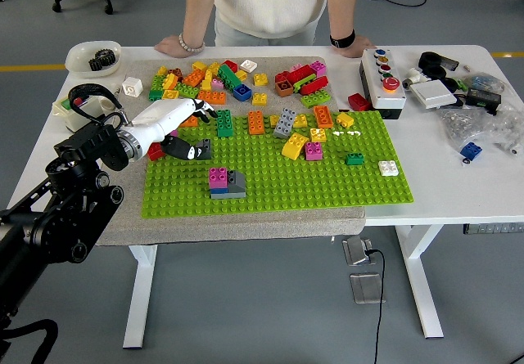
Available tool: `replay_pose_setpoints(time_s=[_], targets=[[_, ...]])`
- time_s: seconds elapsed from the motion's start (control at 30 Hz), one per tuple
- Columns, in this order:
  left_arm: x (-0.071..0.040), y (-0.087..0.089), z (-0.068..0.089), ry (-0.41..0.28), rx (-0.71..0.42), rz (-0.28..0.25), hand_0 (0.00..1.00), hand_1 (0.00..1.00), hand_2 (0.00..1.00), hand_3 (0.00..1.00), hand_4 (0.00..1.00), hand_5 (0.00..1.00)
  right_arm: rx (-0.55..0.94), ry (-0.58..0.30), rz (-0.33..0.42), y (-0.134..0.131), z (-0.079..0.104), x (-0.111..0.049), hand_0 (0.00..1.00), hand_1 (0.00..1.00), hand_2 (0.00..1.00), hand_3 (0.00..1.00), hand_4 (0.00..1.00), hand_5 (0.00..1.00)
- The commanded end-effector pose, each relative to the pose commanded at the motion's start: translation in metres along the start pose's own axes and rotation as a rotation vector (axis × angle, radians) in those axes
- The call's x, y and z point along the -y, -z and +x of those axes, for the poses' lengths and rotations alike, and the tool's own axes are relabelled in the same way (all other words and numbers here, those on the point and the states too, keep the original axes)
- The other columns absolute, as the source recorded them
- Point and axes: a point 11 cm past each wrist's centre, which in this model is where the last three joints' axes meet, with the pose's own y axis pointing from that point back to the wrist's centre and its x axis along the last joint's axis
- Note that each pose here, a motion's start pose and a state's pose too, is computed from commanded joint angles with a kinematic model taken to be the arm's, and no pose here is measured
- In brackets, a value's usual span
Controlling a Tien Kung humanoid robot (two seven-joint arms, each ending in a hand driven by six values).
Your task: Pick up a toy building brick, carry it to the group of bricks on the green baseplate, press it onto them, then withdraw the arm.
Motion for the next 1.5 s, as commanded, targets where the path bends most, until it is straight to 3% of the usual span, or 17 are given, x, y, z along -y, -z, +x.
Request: replay_pose_setpoints(time_s=[0.47, 0.83, 1.5], targets=[[0.010, -0.003, -0.014, 0.037, 0.001, 0.007, 0.865, 0.824, 0.761, 0.767, 0.813, 0.086, 0.000, -0.002, 0.002, 0.001, 0.001, 0.000, 0.741, 0.642, 0.692, 0.559, 0.813, 0.499], [0.018, -0.002, -0.015, 0.046, -0.020, 0.031, 0.872, 0.827, 0.764, 0.773, 0.823, 0.089, 0.000, -0.003, 0.004, 0.002, 0.002, 0.000, 0.740, 0.641, 0.692, 0.558, 0.812, 0.500], [0.020, 0.007, -0.025, 0.085, -0.026, 0.070, 0.873, 0.824, 0.758, 0.768, 0.836, 0.107, -0.010, -0.002, 0.001, 0.001, 0.002, 0.000, 0.741, 0.642, 0.693, 0.559, 0.815, 0.501]])
